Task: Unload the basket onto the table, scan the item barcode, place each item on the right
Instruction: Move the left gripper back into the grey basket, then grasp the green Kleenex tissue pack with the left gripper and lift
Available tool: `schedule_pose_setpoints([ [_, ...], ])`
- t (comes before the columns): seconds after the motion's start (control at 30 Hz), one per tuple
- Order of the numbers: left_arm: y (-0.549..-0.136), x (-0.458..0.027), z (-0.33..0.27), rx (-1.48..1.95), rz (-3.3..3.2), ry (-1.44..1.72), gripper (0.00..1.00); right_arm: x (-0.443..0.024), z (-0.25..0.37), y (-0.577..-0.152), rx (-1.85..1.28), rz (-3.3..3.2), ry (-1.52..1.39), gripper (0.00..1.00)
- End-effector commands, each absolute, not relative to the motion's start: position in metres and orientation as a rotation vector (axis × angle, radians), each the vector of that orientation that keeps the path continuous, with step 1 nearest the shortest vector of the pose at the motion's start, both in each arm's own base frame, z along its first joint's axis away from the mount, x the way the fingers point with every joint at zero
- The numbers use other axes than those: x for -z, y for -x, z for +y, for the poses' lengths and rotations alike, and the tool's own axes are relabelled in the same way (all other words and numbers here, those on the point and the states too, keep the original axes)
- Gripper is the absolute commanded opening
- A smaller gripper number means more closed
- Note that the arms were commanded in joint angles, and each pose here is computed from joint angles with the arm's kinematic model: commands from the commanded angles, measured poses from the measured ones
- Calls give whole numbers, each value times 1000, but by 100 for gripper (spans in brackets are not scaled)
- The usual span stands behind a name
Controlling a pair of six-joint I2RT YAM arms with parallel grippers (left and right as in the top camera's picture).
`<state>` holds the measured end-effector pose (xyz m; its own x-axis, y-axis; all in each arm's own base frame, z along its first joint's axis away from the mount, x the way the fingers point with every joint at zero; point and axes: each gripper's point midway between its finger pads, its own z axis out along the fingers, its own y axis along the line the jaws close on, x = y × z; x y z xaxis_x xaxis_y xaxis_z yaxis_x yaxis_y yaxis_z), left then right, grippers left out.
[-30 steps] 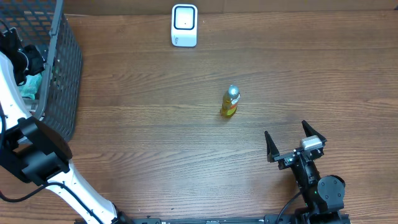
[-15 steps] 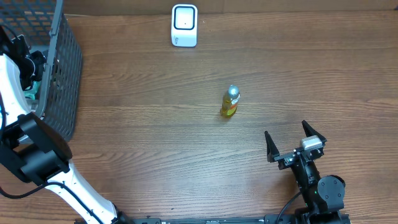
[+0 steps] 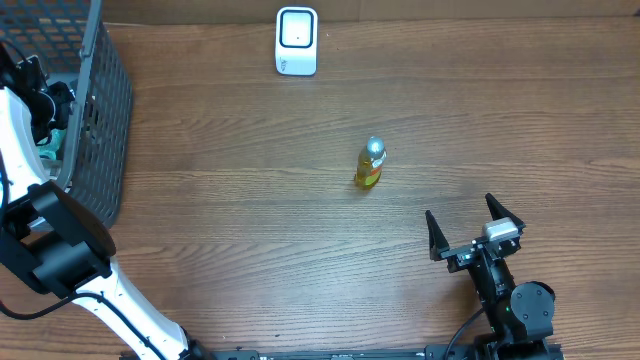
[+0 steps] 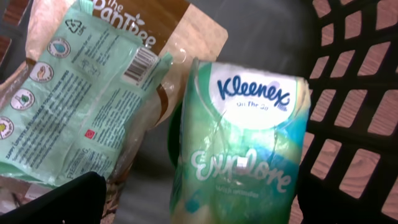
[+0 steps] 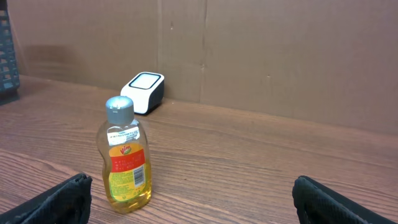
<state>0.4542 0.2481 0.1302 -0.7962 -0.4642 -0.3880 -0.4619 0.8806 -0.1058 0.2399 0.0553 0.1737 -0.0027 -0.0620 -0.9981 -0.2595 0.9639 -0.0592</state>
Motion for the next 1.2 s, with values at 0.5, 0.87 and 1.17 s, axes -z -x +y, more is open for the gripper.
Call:
schedule_pose_setpoints([
  [0.5, -463, -98, 245, 80, 2615, 636, 100, -172, 54, -240, -153, 1570, 245, 100],
  [0.87, -468, -78, 238, 137, 2591, 612, 90, -171, 54, -240, -153, 1570, 245, 100],
  [1.17, -471, -84, 240, 129, 2580, 610, 63, -172, 54, -240, -153, 1570, 245, 100],
])
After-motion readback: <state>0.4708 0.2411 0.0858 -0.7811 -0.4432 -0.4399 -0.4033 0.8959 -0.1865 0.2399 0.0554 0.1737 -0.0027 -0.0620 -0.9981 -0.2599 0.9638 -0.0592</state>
